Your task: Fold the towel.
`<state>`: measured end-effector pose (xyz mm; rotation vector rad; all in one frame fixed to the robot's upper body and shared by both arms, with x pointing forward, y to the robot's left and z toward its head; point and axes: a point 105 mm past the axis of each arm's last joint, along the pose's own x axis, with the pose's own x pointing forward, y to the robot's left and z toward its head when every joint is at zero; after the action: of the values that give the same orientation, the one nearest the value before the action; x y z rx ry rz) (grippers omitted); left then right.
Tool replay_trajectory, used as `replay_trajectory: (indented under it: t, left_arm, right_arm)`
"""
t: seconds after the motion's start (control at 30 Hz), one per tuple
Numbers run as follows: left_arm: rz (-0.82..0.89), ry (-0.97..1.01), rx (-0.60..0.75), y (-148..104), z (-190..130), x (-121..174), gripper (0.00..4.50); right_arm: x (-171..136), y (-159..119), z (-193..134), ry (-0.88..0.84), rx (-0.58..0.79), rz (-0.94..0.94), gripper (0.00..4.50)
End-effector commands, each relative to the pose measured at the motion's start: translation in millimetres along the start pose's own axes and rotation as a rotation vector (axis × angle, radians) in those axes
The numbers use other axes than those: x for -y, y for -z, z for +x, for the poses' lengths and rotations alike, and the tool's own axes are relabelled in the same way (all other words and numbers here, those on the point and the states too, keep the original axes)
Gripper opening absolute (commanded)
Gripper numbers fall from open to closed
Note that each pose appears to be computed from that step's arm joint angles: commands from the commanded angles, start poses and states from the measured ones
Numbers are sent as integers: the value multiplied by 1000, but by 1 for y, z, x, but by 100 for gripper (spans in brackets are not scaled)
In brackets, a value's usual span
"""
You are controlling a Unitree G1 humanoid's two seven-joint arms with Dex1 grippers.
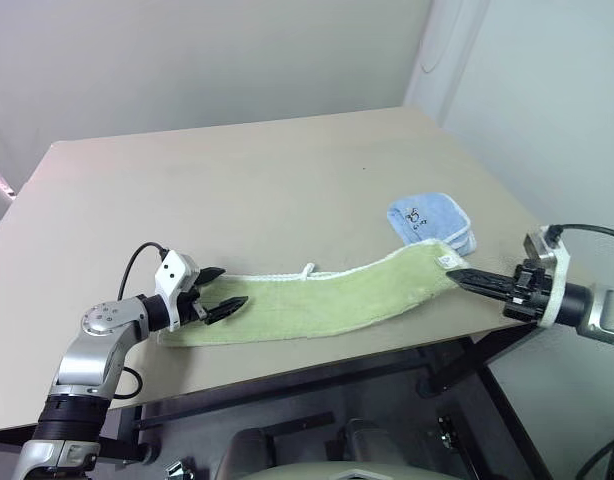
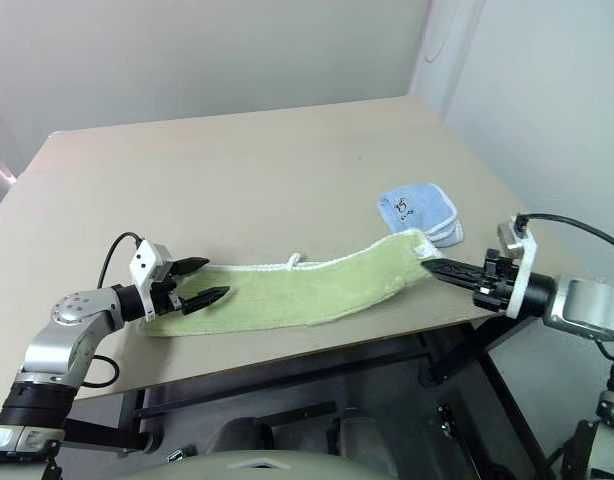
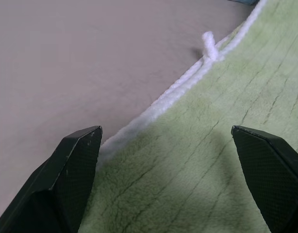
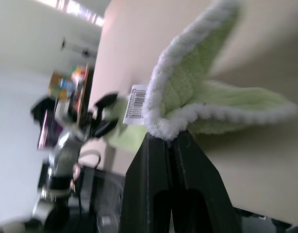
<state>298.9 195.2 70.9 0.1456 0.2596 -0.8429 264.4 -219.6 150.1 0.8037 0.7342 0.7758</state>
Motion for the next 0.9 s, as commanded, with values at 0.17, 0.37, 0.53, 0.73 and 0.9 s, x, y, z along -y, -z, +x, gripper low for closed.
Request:
replay_trajectory:
  t: [0.17,0.37,0.53,0.73,0.9]
  left_arm:
    - [48,-28,25,-13,-5,-5,450]
    - [53,-54,25,-14,-9,-9,450]
    - [59,-57,16,-12,-9,-7,450]
    - [62,-62,20,-13,-9,-6,450]
    - [65,-58,17,-12,-9,-5,450]
  right_arm:
    - [-39,7,41,-142,-149,-168,4]
    - [-60,12,74,-241,-223,-233,4]
    - [-65,13,103,-254,-240,-292,4]
    - [-66,-35,101,-261,-26,-272,4]
    - [-63,-44,91,-236,18,-287,4]
